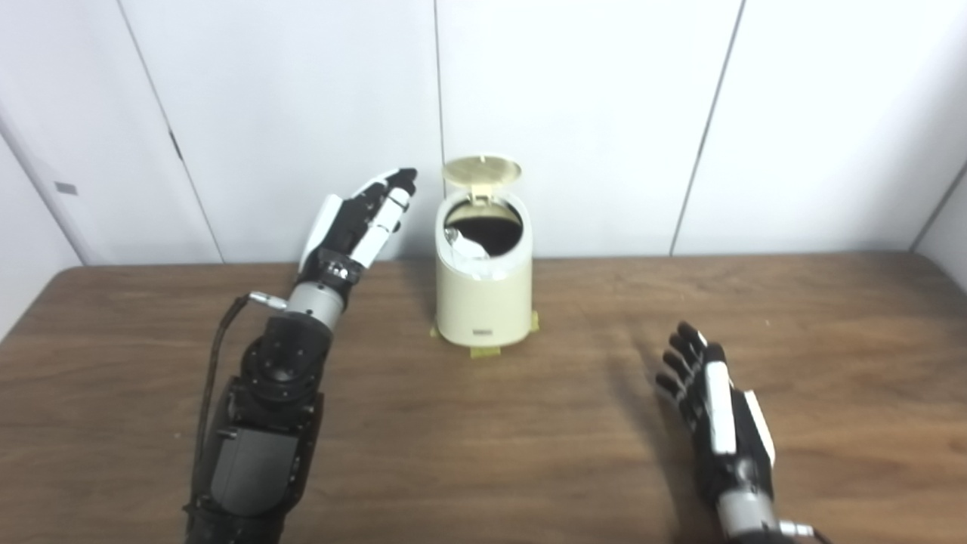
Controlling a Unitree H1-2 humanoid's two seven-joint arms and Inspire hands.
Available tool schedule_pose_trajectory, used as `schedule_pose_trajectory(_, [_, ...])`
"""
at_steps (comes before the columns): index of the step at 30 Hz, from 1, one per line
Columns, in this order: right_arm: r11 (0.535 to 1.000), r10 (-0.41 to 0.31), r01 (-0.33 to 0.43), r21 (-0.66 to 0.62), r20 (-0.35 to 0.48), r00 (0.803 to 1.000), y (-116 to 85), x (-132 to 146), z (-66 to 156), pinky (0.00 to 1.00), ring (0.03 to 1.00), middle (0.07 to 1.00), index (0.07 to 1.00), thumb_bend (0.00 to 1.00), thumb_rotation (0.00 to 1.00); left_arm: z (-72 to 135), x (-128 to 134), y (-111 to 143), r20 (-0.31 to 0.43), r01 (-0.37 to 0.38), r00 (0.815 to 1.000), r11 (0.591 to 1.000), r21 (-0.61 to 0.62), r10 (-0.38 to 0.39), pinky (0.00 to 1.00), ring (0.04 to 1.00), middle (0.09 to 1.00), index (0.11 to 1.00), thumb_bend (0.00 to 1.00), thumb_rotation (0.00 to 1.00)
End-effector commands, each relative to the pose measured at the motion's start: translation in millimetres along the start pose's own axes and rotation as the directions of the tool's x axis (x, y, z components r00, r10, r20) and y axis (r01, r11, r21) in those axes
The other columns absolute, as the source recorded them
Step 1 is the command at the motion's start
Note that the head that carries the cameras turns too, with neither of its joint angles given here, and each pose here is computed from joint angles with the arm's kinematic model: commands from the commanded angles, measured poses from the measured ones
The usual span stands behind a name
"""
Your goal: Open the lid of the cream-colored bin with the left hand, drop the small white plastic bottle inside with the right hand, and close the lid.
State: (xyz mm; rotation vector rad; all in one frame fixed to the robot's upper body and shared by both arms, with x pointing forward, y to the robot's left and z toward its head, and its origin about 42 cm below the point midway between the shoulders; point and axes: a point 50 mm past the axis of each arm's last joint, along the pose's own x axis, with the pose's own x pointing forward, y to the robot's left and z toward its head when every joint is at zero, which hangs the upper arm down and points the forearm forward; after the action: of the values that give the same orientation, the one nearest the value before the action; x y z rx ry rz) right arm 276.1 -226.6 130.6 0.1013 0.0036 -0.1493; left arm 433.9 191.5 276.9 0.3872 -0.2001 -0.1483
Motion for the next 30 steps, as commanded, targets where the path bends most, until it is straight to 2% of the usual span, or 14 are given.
schedule_pose_trajectory(1, [1.0,0.027,-0.028,0.007,0.103,0.994,0,10,16,0.83,0.895,0.913,0.916,0.52,0.99,28,17,10,0.106,-0.033,0.994,0.999,0.015,0.031,0.84,0.873,0.882,0.907,0.51,0.92])
schedule_pose_trajectory(6, [0.999,0.044,-0.044,0.002,0.103,0.994,-1,10,16,0.79,0.863,0.899,0.905,0.52,0.97,33,32,11,0.111,-0.033,0.993,0.999,0.024,0.03,0.84,0.882,0.891,0.91,0.51,0.92])
schedule_pose_trajectory(12, [0.995,0.074,-0.068,-0.067,0.094,0.993,-2,9,15,0.78,0.852,0.886,0.897,0.55,0.95,42,51,10,0.129,-0.024,0.991,0.997,0.068,0.015,0.84,0.885,0.899,0.892,0.5,0.93])
schedule_pose_trajectory(17, [0.993,0.087,-0.08,-0.084,0.092,0.992,-2,8,15,0.76,0.838,0.871,0.887,0.55,0.94,52,66,8,0.164,-0.005,0.986,0.992,0.125,-0.016,0.84,0.892,0.894,0.895,0.46,0.96])
schedule_pose_trajectory(21, [0.994,0.086,-0.081,-0.075,0.068,0.994,-1,9,15,0.74,0.828,0.86,0.893,0.56,0.92,56,76,5,0.16,-0.005,0.987,0.983,0.182,-0.025,0.82,0.881,0.89,0.898,0.46,0.96])
schedule_pose_trajectory(23, [0.993,0.089,-0.084,-0.079,0.061,0.994,-1,9,14,0.72,0.825,0.859,0.901,0.55,0.93,58,79,3,0.156,-0.007,0.987,0.978,0.208,-0.026,0.86,0.893,0.898,0.912,0.46,0.95])
schedule_pose_trajectory(27, [0.993,0.094,-0.089,-0.08,0.057,0.994,-1,11,14,0.7,0.822,0.862,0.917,0.55,0.92,61,82,0,0.15,-0.005,0.988,0.957,0.291,-0.041,0.9,0.943,0.94,0.924,0.48,0.96])
schedule_pose_trajectory(30, [0.993,0.094,-0.09,-0.075,0.051,0.994,-1,11,14,0.69,0.825,0.867,0.926,0.55,0.93,63,83,-1,0.158,-0.017,0.986,0.924,0.383,-0.047,0.85,0.919,0.927,0.913,0.5,0.97])
